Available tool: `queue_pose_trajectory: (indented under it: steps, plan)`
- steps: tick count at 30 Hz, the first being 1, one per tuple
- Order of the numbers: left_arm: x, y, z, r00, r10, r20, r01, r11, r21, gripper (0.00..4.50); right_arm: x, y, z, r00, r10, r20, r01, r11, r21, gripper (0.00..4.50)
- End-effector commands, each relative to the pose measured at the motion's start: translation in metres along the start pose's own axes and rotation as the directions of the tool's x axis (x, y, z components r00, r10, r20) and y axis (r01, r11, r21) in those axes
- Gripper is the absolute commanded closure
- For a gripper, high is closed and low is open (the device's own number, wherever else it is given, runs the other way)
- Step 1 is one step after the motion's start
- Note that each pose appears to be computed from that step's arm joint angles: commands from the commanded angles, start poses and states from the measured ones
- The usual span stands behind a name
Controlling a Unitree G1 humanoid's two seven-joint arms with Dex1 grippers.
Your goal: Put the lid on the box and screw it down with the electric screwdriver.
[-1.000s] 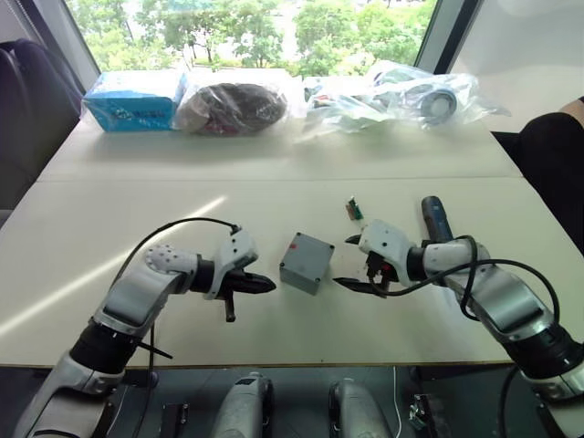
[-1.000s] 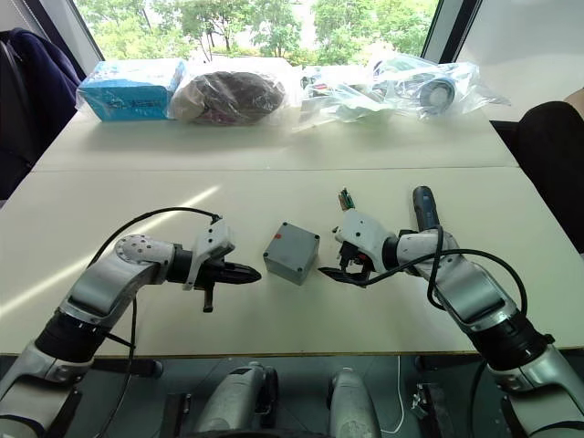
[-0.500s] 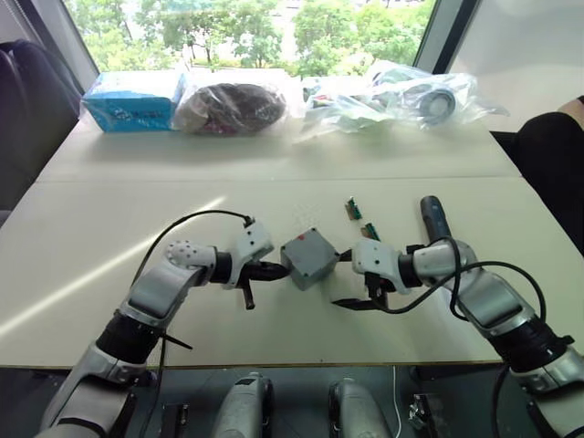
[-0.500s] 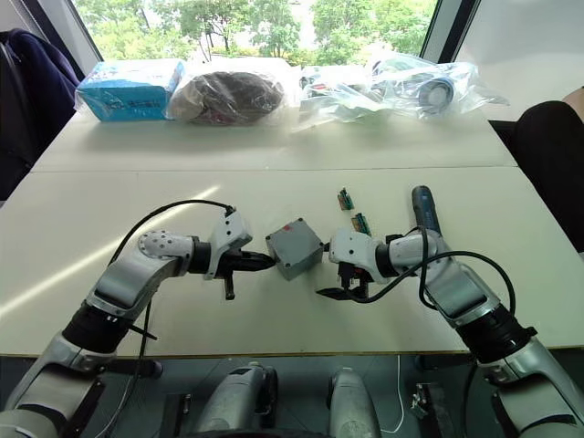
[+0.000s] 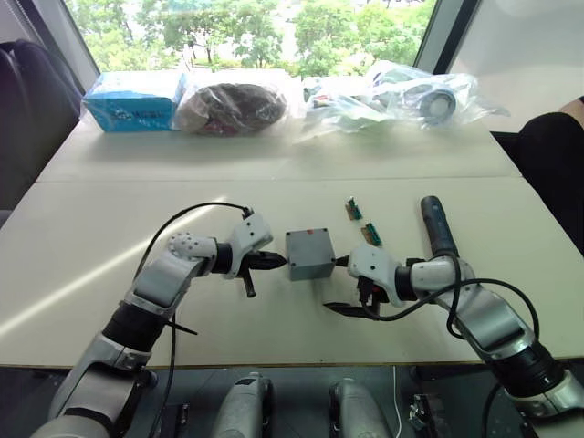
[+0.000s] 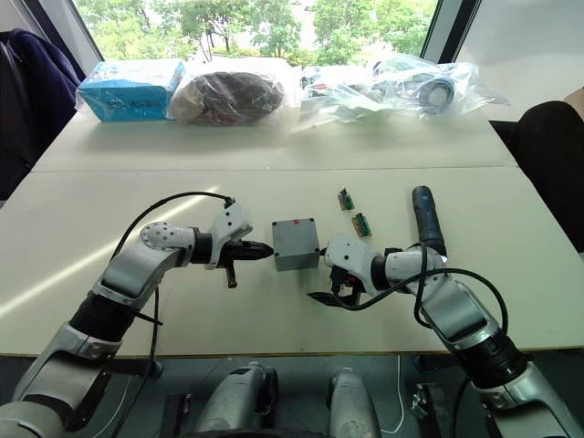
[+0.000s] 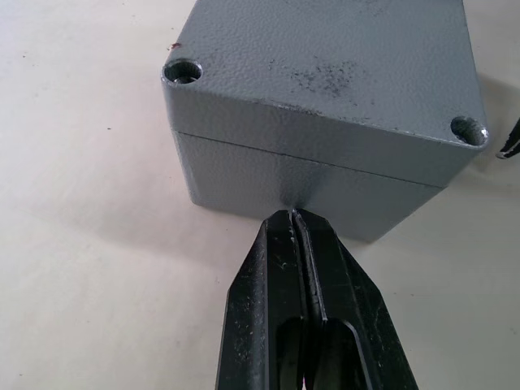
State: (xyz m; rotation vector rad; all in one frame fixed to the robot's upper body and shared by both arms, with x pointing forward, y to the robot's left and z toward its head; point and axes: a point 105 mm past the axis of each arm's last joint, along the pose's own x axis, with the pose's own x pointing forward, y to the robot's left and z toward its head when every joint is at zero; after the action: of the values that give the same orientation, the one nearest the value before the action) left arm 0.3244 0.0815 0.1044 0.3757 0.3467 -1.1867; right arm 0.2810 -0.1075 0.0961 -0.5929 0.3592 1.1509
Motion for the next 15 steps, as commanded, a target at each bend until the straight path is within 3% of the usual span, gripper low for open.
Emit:
queue_pose_trajectory:
  steps: [1,9,12,15]
  plan:
    - [0.001,-0.002,0.018,0.998,-0.018,0.054,0.015,0.998,0.057,4.50,0.002,0.009,0.021,0.997,0.021,0.073,-0.018,0.999,-0.046,0.04]
    - [-0.002,-0.002,0.016,0.999,-0.016,0.051,0.013,0.998,0.054,4.50,-0.001,0.002,0.023,0.996,-0.031,0.081,0.034,0.999,-0.037,0.04]
    - [-0.013,-0.001,0.017,0.999,-0.016,0.047,0.013,0.999,0.053,4.50,-0.016,-0.007,0.021,0.994,-0.091,0.066,0.093,0.995,-0.028,0.04]
    - [-0.029,0.007,0.020,0.998,-0.010,0.056,0.008,0.999,0.031,4.50,-0.037,-0.015,0.031,0.981,-0.153,0.123,0.146,0.987,0.061,0.04]
